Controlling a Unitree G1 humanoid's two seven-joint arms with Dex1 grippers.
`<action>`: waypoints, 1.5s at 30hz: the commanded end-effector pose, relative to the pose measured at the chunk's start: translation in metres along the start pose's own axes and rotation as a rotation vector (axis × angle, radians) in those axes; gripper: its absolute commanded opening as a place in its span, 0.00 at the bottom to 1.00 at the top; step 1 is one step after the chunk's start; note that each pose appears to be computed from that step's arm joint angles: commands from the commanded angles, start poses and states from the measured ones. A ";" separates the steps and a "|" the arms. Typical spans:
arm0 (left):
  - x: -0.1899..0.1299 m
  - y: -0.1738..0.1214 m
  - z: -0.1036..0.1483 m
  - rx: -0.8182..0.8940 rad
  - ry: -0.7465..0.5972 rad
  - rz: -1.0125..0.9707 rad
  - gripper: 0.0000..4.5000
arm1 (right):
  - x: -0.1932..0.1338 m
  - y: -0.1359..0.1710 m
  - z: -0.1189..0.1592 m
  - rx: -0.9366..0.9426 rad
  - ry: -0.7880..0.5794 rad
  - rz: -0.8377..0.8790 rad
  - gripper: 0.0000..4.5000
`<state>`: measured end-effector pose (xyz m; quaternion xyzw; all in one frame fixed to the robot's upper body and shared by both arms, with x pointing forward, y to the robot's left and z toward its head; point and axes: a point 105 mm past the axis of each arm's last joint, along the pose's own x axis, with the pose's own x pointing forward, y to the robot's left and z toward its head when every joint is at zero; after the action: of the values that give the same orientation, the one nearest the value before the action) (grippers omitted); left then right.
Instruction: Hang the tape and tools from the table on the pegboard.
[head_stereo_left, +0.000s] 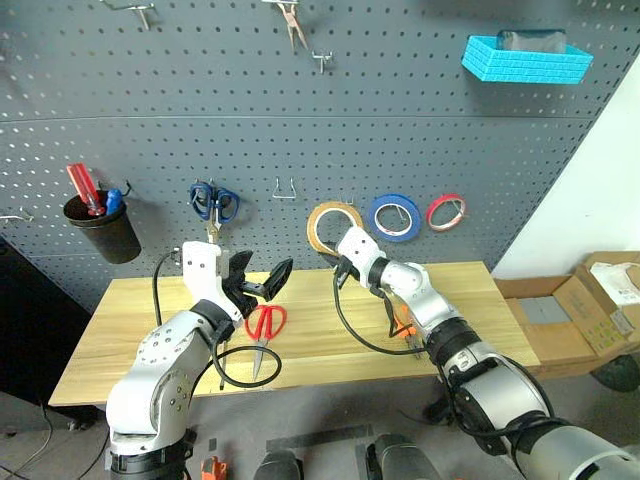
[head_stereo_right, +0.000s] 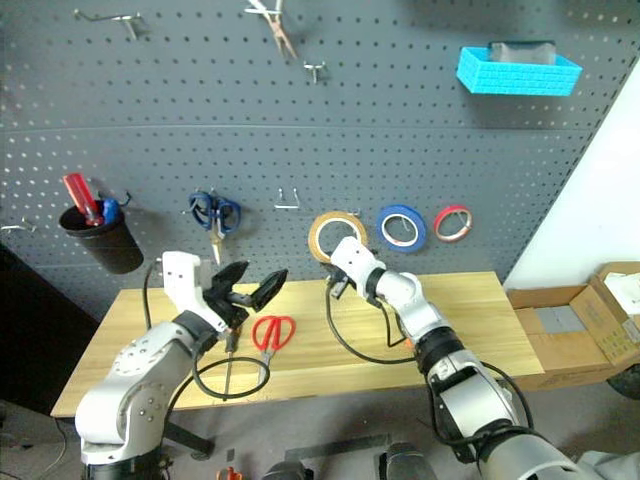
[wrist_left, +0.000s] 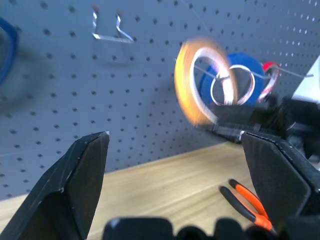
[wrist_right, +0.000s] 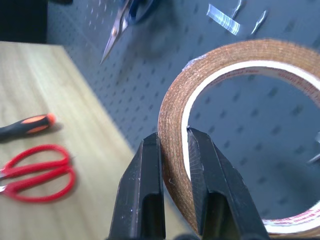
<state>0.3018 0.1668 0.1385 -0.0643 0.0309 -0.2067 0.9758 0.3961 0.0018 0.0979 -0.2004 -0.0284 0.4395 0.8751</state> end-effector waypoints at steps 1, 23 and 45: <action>0.005 -0.006 0.013 0.019 -0.051 -0.032 1.00 | 0.000 -0.019 0.008 0.036 0.008 -0.040 0.10; -0.002 -0.051 -0.071 0.333 0.301 -0.345 1.00 | -0.082 -0.004 -0.108 0.422 0.611 -0.245 0.84; -0.008 -0.049 -0.087 0.432 0.335 -0.369 1.00 | -0.088 -0.021 -0.123 0.573 0.792 -0.346 0.84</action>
<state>0.2669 0.1204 0.0463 0.1717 0.1618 -0.3861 0.8918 0.3835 -0.1209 -0.0034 -0.1027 0.4055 0.1670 0.8928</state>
